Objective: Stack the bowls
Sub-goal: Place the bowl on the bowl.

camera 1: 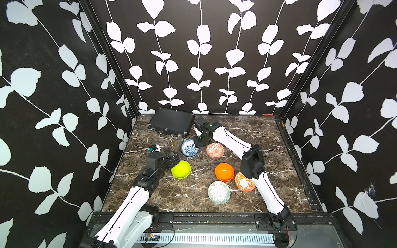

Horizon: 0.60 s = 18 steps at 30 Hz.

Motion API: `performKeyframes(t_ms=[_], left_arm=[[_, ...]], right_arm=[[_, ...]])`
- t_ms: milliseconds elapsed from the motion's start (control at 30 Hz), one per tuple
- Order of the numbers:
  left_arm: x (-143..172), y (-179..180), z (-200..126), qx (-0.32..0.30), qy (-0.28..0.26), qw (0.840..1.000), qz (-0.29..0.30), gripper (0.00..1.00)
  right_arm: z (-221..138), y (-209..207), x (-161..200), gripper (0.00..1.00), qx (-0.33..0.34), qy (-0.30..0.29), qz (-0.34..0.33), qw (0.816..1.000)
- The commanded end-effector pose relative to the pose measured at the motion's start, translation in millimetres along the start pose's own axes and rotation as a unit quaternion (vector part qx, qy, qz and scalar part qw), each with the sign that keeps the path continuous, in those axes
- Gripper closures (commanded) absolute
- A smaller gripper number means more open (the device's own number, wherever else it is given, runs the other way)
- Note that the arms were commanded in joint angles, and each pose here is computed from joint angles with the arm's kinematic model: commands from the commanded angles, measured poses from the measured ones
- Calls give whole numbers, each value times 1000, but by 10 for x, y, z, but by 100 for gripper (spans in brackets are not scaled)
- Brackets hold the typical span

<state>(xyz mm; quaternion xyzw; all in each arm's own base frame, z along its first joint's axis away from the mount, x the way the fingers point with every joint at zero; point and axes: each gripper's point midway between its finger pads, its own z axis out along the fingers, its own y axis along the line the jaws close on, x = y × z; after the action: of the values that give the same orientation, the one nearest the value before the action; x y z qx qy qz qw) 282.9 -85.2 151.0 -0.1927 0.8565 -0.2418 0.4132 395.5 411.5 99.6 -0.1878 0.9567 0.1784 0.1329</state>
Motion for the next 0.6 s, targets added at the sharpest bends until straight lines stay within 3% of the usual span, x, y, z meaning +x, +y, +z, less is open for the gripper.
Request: performKeyframes(t_ms=[0,200,433,567], left_arm=[[8,34,14,-1,-2,1000,-2,1],[11,33,13,0,-2,1000,-3,1],[18,32,13,0,0,1000,-1,1],[14,30,11,1,0,1000,-1,1]], right_arm=[[-41,95,-74,100,-7,-15,-5,1000],[-43,79,-62,94,-2,-16,-4,1000],[-52,87,-66,73,-2,-18,-1,1000],[-87,77,-75,71,3,-22,1,1000]])
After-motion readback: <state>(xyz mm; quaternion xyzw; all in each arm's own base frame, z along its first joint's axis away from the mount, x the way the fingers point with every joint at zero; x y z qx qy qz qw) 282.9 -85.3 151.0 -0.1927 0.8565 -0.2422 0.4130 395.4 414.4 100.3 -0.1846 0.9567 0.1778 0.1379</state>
